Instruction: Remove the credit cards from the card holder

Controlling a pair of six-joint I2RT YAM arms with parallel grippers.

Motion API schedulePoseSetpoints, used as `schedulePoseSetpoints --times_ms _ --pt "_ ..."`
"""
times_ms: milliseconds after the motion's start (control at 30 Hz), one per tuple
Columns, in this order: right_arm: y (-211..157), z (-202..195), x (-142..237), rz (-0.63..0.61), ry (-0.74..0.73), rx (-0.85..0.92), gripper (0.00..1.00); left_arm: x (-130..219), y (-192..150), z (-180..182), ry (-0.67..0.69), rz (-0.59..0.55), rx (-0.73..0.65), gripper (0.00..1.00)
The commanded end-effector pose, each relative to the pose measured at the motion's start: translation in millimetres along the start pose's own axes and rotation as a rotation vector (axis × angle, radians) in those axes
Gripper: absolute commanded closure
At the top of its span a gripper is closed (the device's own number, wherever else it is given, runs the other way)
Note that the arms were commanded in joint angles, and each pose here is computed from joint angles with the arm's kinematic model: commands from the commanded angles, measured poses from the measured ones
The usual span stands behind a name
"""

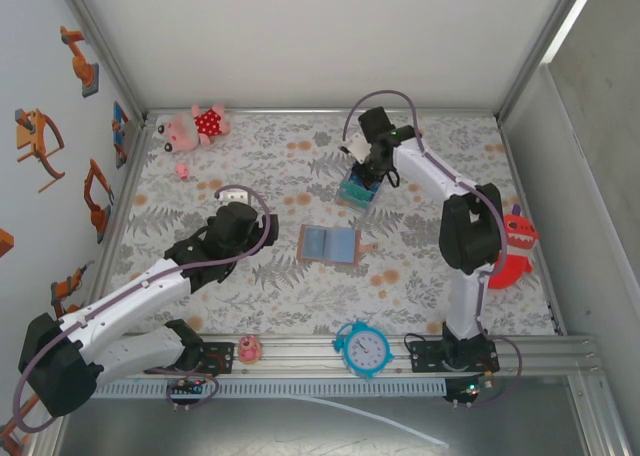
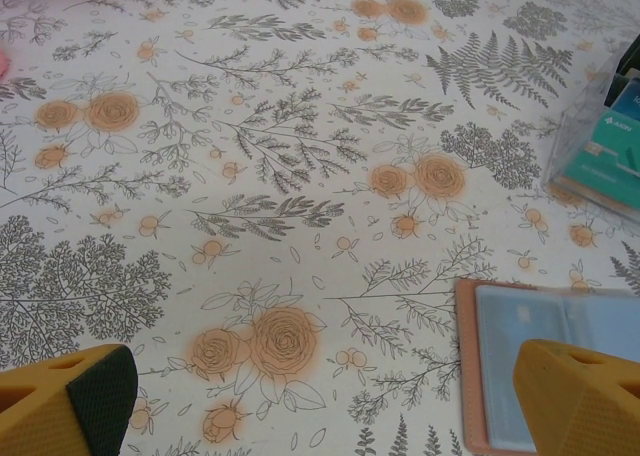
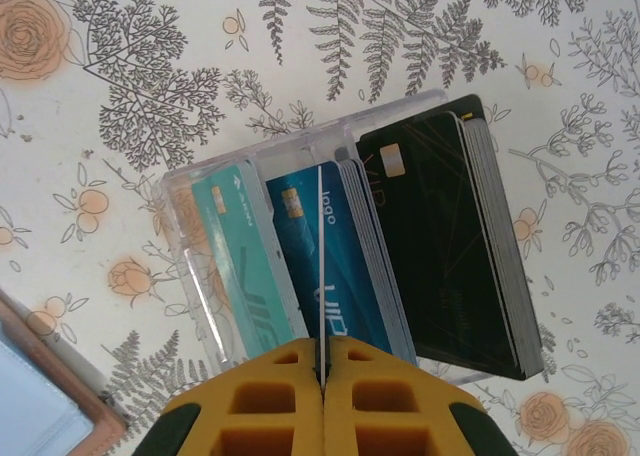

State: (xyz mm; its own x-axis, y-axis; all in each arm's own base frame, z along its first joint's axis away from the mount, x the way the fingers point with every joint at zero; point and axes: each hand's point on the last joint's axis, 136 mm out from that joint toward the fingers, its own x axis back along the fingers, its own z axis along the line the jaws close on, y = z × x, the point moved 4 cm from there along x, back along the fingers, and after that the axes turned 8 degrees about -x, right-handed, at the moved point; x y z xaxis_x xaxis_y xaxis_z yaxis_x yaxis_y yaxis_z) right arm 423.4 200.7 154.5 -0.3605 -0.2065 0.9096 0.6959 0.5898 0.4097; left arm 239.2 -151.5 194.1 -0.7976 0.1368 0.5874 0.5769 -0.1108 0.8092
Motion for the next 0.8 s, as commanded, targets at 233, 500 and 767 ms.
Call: schedulePoseSetpoints --times_ms 233,500,767 --pt "5.7 -9.1 -5.6 0.044 -0.034 0.068 1.0 -0.8 -4.0 7.5 0.039 0.006 0.018 0.03" --pt "1.3 -8.4 -16.5 0.082 -0.027 0.089 1.0 -2.5 -3.6 7.1 0.044 0.013 0.016 0.03" --pt "-4.9 -6.2 -26.0 0.112 -0.01 0.094 1.0 -3.8 -2.1 6.6 0.045 0.011 0.017 0.03"
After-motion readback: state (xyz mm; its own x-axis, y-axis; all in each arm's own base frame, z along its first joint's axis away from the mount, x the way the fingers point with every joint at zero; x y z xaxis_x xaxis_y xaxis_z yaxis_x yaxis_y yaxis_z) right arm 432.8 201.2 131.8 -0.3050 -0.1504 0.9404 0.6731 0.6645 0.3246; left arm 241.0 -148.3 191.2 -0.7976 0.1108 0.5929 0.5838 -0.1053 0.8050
